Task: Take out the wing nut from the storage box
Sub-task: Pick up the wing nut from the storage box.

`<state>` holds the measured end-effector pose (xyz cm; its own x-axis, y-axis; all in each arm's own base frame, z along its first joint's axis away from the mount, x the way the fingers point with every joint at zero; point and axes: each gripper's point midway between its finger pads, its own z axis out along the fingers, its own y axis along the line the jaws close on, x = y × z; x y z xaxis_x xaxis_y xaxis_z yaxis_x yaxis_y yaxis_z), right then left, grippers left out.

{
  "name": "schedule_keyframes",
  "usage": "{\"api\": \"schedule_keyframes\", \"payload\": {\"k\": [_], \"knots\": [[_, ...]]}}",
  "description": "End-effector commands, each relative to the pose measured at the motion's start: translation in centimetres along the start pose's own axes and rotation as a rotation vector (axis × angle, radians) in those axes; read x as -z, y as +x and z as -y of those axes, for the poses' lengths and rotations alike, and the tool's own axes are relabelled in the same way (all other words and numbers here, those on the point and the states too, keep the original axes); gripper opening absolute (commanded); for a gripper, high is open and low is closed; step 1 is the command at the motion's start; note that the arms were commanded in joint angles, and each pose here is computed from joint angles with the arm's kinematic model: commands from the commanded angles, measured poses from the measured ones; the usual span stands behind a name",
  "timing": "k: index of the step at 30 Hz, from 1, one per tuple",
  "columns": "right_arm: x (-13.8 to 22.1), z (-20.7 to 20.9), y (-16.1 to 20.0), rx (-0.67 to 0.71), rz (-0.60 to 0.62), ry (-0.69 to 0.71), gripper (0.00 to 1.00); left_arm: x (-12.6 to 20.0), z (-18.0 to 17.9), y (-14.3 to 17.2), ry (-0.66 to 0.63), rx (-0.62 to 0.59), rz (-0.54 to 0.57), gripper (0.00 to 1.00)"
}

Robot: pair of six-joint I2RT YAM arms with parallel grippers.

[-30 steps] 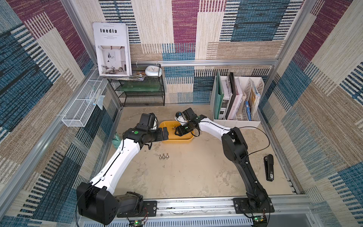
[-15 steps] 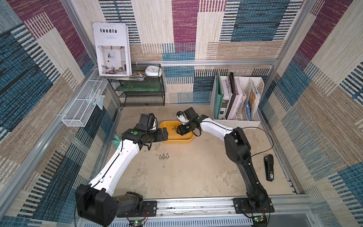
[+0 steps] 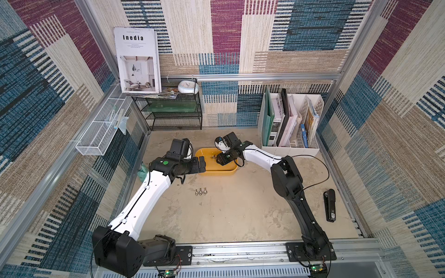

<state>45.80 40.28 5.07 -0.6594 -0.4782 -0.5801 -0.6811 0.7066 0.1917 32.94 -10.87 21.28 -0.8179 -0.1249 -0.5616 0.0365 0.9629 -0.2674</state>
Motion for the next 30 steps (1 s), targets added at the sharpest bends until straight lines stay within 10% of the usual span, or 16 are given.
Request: {"api": "schedule_keyframes", "payload": {"k": [1,30], "knots": [[-0.3,0.0,0.2,0.011,-0.007,0.002,0.58,0.2,-0.3,-0.1,-0.017,-0.011,0.001,0.99],[-1.5,-0.1,0.6,-0.002,-0.017,-0.022,0.18,0.1,-0.4,0.1,-0.025,-0.007,-0.005,0.99]]}}
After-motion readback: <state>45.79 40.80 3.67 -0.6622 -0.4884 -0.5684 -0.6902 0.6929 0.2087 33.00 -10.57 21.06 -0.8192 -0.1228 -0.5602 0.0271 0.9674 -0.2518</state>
